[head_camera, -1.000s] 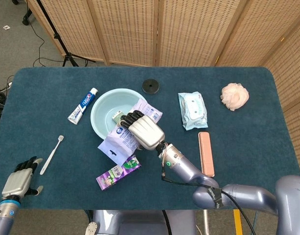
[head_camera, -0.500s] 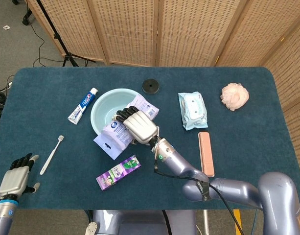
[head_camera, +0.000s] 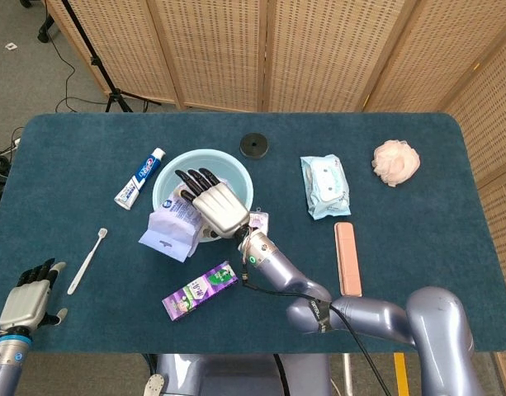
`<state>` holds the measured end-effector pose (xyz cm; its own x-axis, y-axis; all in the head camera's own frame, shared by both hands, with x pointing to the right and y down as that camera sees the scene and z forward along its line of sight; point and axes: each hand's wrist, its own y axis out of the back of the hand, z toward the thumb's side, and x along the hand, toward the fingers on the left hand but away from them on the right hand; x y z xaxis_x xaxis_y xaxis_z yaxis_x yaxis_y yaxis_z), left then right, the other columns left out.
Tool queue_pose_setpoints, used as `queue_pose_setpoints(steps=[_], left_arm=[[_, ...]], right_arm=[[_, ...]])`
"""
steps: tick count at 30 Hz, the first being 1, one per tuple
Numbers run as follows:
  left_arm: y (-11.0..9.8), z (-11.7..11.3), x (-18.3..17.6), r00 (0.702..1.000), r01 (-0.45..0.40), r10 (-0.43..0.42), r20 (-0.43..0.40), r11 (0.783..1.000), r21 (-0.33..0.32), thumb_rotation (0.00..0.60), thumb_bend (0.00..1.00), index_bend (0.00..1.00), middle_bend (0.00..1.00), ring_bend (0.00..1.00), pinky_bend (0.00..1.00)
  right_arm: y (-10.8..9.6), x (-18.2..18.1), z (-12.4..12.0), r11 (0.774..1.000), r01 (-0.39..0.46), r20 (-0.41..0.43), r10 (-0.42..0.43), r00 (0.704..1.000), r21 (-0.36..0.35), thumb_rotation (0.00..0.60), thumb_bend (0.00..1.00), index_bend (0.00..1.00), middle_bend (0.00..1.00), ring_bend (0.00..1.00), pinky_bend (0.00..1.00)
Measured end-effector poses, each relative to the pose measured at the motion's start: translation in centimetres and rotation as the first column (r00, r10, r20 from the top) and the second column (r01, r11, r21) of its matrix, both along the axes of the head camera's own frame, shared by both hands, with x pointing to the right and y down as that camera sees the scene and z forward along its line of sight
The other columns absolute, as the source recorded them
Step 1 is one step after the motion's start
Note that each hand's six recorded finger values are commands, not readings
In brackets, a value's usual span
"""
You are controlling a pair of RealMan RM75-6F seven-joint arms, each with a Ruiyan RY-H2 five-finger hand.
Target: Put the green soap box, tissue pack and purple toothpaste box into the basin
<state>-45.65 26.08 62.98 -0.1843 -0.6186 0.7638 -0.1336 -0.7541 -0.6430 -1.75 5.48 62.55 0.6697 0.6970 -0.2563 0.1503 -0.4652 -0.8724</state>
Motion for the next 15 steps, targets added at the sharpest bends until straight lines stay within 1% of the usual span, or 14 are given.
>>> queue_pose_setpoints(steps=[7, 13, 15], left_arm=[[0.1, 0.1, 0.3, 1.0, -0.009, 0.009, -0.005, 1.0, -0.004, 0.6, 0.29, 0.08, 0.0, 0.0, 0.0], [0.1, 0.0, 0.3, 1.0, -0.009, 0.009, -0.004, 1.0, 0.0, 0.6, 0.29, 0.08, 0.0, 0.0, 0.0], [0.0, 0.0, 0.3, 1.0, -0.008, 0.008, -0.004, 1.0, 0.003, 0.6, 0.29, 0.08, 0.0, 0.0, 0.0]], right_arm=[[-0.7, 0.8, -0.8, 0.999, -0.017, -0.005, 0.017, 1.0, 0.03, 0.6, 0.1, 0.19, 0.0, 0.0, 0.02], [-1.8, 2.1, -1.5, 0.997, -0.034, -0.037, 0.036, 0.999, 0.069, 0.6, 0.1, 0.19, 0.0, 0.0, 0.02], [-2.3, 2.7, -1.9, 0.995, -0.038, -0.054, 0.043, 0.998, 0.092, 0.6, 0.1, 0.19, 0.0, 0.0, 0.02]])
